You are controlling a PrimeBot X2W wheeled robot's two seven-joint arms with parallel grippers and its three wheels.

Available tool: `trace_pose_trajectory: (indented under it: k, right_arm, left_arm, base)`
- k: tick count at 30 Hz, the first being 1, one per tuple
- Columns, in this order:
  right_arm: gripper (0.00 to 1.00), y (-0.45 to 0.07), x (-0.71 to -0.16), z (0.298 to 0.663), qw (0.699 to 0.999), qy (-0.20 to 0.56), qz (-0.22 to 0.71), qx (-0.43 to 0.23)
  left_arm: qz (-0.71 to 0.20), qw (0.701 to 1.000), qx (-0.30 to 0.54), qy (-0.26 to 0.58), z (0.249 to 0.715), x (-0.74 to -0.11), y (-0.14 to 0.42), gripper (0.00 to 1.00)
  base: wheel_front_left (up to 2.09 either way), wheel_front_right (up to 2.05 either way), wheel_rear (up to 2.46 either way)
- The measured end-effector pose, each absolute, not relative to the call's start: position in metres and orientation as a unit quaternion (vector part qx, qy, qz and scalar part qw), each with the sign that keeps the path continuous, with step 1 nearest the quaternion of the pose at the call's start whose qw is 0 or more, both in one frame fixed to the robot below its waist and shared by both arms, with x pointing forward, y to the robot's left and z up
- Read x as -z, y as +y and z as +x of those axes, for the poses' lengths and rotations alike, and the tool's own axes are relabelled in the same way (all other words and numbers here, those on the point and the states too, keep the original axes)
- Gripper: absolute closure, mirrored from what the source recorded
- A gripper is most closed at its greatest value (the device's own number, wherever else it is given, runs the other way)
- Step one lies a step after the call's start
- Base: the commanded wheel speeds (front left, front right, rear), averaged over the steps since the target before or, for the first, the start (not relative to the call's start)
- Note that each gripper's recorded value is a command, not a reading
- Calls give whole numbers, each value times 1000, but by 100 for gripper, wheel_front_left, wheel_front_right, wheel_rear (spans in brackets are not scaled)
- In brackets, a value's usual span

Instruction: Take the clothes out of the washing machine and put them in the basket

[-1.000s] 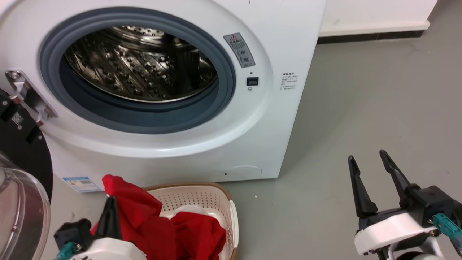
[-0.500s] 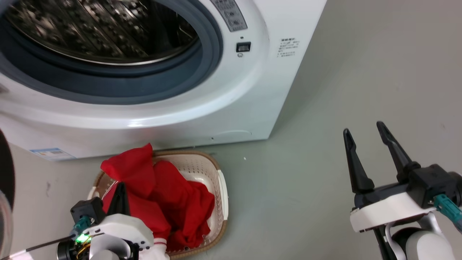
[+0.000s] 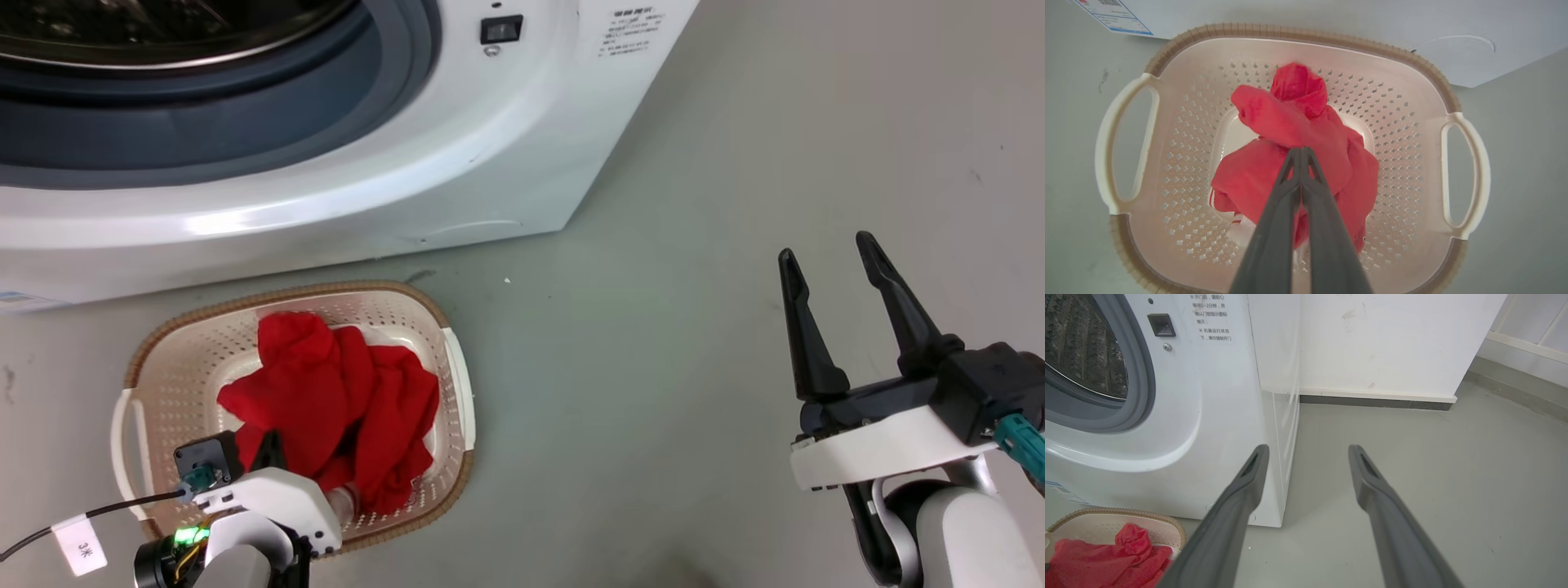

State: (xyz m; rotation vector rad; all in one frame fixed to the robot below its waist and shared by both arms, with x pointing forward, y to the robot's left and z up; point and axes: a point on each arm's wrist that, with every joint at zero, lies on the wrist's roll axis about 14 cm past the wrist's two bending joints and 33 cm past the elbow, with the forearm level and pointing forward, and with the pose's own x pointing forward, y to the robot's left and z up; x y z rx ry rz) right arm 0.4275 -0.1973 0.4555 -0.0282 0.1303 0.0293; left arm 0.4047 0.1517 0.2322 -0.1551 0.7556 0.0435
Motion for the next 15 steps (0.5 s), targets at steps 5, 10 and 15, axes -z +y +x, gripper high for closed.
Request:
trace_pose_trajectory:
  k: [5,10,15]
  right_arm:
    - [0,-204,-446,429,997,73,-15,-6]
    - [0,-208,-443,429,997,75,-16,0]
    - [0,-207,-448,429,998,67,-12,-1]
  left_arm:
    - [-61,902,-4,428,382,-201,145,100]
    - [-58,884,1,463,365,-188,140,74]
    - [-65,882,0,467,362,-191,139,0]
  base:
    - [0,0,0]
    - [0,0,0]
    - [0,0,0]
